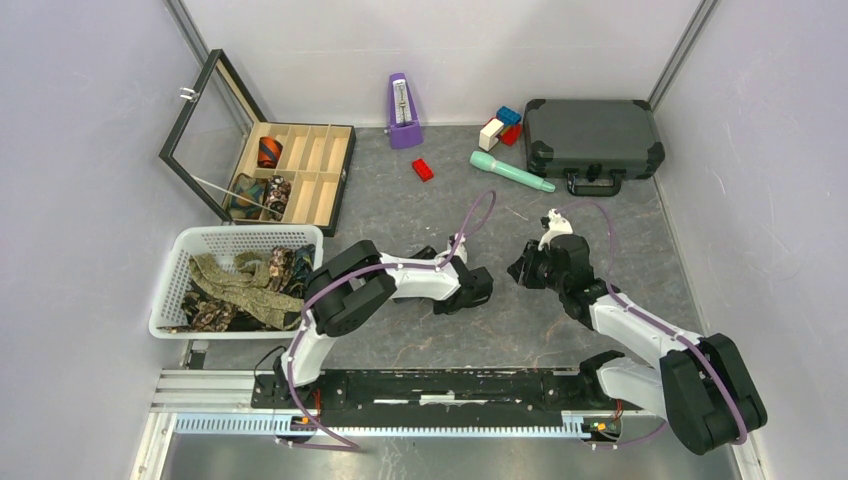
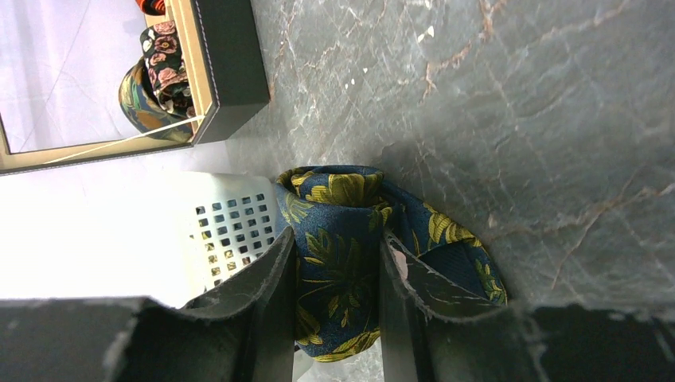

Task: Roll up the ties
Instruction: Roll the tie at the center of the board.

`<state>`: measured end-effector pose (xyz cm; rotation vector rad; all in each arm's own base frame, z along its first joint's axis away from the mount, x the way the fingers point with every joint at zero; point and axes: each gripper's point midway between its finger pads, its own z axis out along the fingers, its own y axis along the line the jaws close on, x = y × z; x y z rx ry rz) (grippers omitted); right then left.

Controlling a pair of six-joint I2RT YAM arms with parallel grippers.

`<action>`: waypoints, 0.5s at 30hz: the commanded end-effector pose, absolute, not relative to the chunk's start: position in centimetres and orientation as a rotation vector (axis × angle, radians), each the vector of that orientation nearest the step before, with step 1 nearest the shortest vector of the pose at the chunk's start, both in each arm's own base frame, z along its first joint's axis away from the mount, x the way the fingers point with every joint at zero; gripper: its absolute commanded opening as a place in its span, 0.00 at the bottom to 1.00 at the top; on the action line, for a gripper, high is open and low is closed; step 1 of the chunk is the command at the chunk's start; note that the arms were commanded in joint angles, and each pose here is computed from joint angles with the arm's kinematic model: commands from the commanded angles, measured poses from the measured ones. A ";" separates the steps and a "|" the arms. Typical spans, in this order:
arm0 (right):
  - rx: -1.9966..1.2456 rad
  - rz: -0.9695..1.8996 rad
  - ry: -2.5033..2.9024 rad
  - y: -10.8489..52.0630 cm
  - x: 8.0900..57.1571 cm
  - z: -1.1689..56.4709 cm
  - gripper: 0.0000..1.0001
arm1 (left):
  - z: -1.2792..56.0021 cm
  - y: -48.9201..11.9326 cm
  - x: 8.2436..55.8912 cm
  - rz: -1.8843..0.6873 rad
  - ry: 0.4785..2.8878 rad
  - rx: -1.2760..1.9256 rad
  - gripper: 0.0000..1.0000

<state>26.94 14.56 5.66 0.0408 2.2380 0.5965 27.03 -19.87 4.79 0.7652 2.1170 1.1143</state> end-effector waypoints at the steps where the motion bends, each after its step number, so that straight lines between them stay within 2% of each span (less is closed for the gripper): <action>1: 0.041 0.590 2.214 14.4 27.2 6.1 0.29 | 2.3 -21.4 25.5 0.879 2.242 0.604 0.40; 9: 0.039 0.591 2.218 14.5 27.2 6.1 0.29 | 2.5 -21.9 24.4 0.792 2.255 0.612 0.53; 15: 0.035 0.587 2.227 14.5 27.4 5.8 0.29 | 3.2 -22.2 24.0 0.756 2.242 0.588 0.57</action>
